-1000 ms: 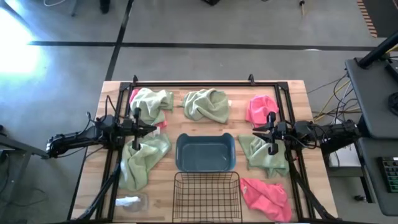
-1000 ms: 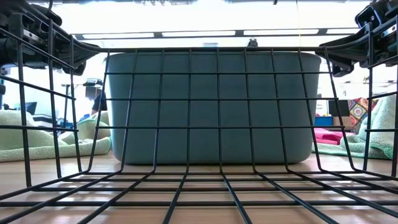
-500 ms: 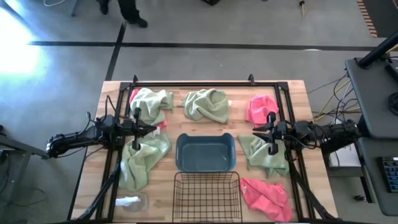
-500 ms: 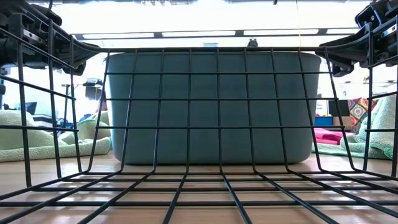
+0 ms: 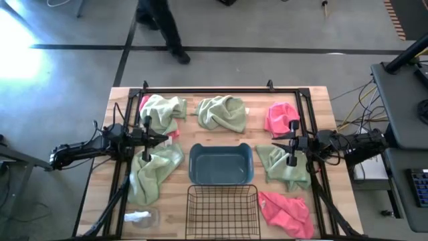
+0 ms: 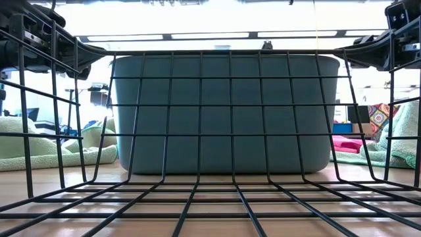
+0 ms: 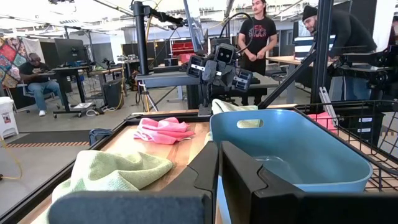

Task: Sort microfiber towel by color & place in baskets
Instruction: Put the top left green microfiber towel into the mesh storage bin

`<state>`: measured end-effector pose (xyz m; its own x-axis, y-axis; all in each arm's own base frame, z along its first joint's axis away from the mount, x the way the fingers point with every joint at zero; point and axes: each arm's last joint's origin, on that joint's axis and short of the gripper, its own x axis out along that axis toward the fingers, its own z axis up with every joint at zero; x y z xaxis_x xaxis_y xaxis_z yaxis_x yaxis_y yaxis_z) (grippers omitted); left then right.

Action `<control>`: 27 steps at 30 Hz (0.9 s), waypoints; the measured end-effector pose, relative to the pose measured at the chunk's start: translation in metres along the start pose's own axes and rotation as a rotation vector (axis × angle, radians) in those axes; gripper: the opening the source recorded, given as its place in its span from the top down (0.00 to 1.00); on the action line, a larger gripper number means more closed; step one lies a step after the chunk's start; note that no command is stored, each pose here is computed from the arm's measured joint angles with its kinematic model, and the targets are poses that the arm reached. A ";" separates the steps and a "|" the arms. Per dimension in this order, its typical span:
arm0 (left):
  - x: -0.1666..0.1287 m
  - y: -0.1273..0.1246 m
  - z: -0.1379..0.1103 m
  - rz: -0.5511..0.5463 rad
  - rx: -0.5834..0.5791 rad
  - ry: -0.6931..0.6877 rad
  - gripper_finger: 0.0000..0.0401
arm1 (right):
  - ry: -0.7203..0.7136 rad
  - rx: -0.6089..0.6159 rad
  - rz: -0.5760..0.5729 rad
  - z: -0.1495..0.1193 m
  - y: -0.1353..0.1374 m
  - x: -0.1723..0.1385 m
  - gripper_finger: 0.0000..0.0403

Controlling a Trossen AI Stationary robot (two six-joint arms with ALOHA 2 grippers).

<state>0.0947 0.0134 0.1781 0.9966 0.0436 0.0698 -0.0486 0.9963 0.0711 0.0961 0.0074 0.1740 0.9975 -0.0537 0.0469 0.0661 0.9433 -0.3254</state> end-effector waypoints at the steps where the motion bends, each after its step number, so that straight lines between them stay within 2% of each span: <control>1: 0.000 0.000 0.000 0.000 0.000 0.000 1.00 | 0.000 0.006 0.000 0.000 0.000 0.000 0.83; 19: 0.000 0.000 0.000 0.000 0.000 0.000 1.00 | -0.006 0.241 0.001 0.001 0.000 0.000 0.83; 22: 0.000 0.000 0.000 0.000 0.000 0.000 1.00 | -0.008 0.333 0.002 0.001 0.000 0.000 0.83; 27: 0.000 0.000 0.000 0.000 0.000 0.000 1.00 | -0.008 0.564 -0.010 0.001 -0.001 0.000 0.83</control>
<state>0.0946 0.0134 0.1781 0.9966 0.0438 0.0700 -0.0487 0.9963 0.0708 0.0961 0.0071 0.1748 0.9965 -0.0632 0.0553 0.0489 0.9718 0.2306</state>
